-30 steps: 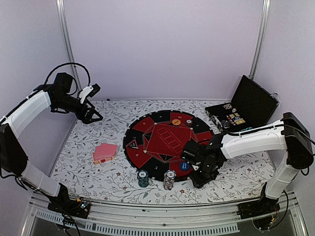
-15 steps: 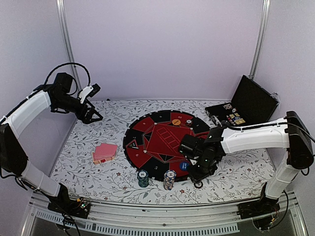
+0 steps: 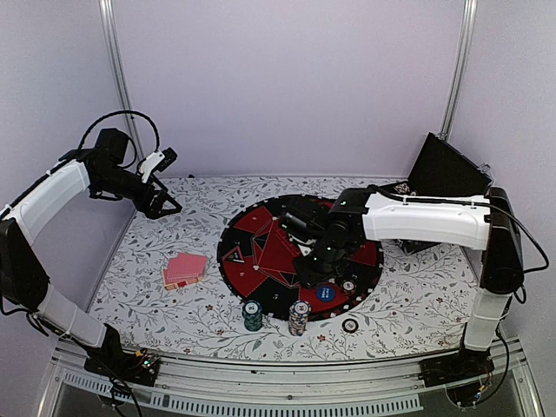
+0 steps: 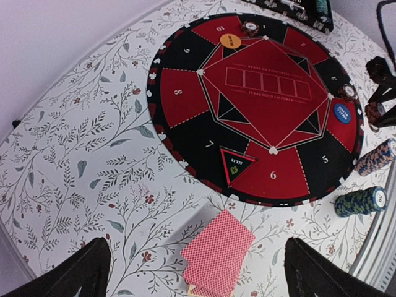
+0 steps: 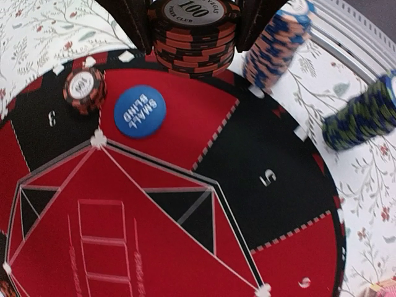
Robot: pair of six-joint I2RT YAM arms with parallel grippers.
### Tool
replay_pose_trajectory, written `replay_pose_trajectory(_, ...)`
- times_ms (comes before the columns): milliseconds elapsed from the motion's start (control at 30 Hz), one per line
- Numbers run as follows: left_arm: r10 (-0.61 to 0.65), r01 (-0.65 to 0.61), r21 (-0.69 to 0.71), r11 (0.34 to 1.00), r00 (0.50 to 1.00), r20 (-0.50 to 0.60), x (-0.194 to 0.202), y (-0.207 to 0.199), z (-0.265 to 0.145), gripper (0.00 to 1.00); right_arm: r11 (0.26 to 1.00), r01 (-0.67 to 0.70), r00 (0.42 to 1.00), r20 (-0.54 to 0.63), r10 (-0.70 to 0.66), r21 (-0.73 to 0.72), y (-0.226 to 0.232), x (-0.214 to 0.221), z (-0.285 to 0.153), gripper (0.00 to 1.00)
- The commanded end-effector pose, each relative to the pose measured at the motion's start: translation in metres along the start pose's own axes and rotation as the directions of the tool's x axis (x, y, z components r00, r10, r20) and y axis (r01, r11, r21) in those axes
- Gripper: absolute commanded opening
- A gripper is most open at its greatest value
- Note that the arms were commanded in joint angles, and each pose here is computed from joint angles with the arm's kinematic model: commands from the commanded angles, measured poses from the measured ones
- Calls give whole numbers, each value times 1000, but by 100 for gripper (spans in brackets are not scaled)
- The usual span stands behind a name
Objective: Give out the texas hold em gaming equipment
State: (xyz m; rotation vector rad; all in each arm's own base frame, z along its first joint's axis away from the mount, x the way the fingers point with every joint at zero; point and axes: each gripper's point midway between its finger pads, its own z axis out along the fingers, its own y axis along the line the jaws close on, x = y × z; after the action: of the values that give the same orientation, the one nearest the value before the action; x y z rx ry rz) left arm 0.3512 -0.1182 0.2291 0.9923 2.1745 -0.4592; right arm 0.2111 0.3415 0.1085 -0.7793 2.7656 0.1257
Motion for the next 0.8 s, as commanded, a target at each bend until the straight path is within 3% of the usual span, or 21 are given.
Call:
replay_pose_trajectory(0, 26, -26, 7, 1000, 999, 27, -7, -8, -6, 100, 999, 45, 997, 60, -46, 21, 8, -48, 13, 14)
replay_pose_trajectory(333, 28, -28, 18, 999, 999, 43, -7, -9, -4, 100, 987, 124, 977, 188, -103, -104, 69, -152, 54, 14)
replay_pose_trajectory(767, 29, -30, 27, 999, 998, 53, -6, -9, 0, 100, 975, 144, 977, 178, -114, -167, 91, -157, 114, 15)
